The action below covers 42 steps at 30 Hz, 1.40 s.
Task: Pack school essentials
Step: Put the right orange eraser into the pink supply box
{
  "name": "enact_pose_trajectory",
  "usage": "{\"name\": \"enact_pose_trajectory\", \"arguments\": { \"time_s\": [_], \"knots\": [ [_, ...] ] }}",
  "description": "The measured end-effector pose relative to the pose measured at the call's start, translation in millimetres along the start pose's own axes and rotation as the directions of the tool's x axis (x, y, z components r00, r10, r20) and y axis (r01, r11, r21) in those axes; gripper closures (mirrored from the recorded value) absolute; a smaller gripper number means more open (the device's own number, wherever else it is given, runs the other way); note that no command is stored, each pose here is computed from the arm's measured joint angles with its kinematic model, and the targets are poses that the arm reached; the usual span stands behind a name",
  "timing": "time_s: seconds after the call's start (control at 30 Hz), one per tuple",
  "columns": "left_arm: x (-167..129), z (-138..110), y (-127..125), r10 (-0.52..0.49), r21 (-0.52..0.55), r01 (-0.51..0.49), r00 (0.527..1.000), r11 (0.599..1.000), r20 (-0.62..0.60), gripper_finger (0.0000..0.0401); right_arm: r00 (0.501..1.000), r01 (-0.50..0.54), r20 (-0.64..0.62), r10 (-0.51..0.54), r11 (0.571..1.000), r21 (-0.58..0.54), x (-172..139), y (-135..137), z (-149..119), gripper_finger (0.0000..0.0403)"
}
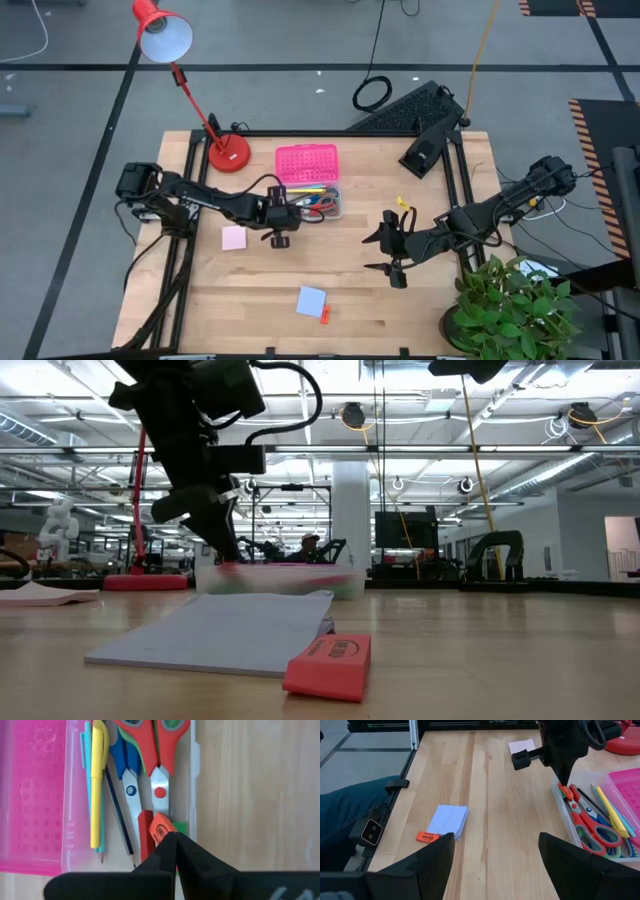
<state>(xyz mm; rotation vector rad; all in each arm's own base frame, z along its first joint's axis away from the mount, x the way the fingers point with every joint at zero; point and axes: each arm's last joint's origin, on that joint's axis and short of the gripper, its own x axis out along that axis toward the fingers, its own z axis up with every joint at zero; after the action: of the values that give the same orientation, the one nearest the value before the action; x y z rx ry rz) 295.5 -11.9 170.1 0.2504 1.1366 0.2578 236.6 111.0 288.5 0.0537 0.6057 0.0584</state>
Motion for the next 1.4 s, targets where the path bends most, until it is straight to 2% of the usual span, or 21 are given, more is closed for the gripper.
{"name": "enact_pose_trajectory", "arguments": {
  "time_s": [0.4,0.63,1.0,1.4],
  "knots": [
    [2.5,-0.4,2.6,0.003,-0.010,-0.003,1.000,1.000,-0.008,0.0393,1.000,0.000,0.000,0.000,1.000,0.000,0.1,-0.1,0.0,0.0122],
    [1.9,3.4,0.8,-0.003,-0.004,0.004,1.000,1.000,0.030,0.0394,1.000,0.000,0.000,0.000,1.000,0.000,0.1,-0.1,0.0,0.0122],
    [2.2,0.4,0.6,-0.042,-0.033,0.042,0.999,0.999,0.001,0.0394,1.000,0.000,0.000,0.000,1.000,-0.001,0.1,0.0,-0.1,0.0122],
    [3.4,-3.4,4.2,-0.030,-0.036,0.028,0.999,0.999,-0.039,0.0398,1.000,0.000,0.000,0.000,1.000,0.000,0.1,-0.1,0.0,0.0122]
  ]
}}
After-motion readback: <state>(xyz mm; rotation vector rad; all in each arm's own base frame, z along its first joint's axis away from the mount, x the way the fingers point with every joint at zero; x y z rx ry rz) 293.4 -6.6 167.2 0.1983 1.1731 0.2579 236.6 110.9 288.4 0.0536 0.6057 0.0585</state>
